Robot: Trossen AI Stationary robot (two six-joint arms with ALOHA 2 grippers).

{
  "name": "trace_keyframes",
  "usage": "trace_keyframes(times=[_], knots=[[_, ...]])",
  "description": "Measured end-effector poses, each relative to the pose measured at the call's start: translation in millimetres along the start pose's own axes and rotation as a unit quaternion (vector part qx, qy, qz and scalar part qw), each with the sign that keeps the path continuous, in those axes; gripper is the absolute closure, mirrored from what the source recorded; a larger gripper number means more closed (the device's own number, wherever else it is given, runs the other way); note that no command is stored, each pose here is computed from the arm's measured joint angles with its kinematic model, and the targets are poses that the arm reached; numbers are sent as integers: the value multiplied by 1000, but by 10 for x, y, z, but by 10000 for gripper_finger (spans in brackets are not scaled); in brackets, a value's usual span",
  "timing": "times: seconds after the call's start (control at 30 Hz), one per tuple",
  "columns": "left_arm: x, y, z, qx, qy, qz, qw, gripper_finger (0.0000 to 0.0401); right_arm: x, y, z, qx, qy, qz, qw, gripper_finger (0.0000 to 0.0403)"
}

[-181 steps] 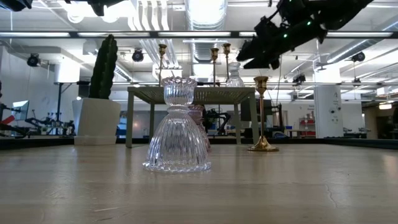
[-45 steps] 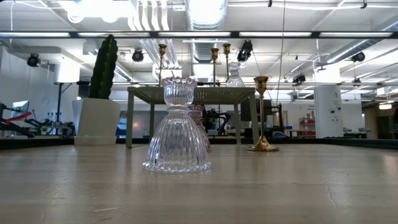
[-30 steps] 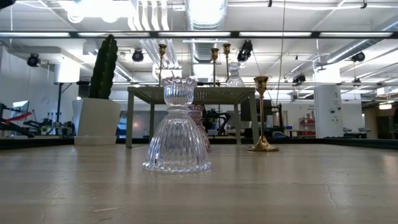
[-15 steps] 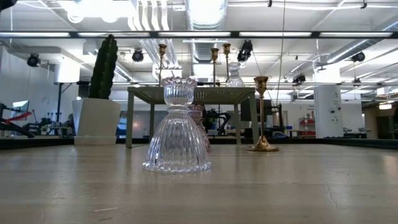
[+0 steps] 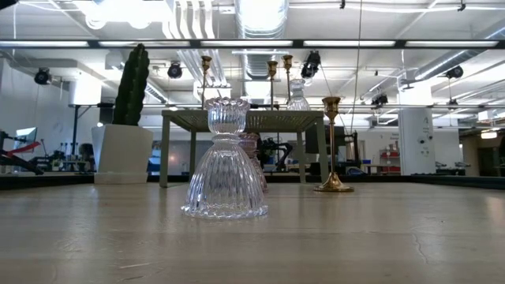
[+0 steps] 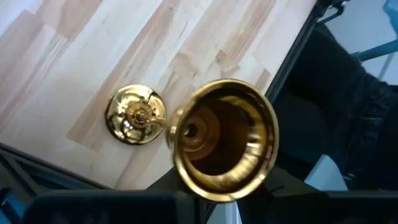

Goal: Pick & Place candle stick holders
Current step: Put the gold candle holder on the shelf

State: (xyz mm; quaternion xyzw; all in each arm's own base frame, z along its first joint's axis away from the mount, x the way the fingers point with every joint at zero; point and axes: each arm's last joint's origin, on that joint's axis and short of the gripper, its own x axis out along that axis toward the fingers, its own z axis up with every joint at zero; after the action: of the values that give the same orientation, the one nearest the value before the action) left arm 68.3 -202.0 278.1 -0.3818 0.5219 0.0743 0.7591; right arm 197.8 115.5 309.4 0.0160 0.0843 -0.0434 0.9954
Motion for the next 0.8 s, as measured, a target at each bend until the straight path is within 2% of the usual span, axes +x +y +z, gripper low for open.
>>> trace_keyframes(times=[0.23, 0.8], knots=[[-12, -14, 11, 7, -28, -15, 999, 334, 0, 0, 0, 0, 0, 0, 1000, 78], [9, 32, 14, 15, -29, 14, 999, 298, 0, 0, 0, 1, 0, 0, 1000, 78]])
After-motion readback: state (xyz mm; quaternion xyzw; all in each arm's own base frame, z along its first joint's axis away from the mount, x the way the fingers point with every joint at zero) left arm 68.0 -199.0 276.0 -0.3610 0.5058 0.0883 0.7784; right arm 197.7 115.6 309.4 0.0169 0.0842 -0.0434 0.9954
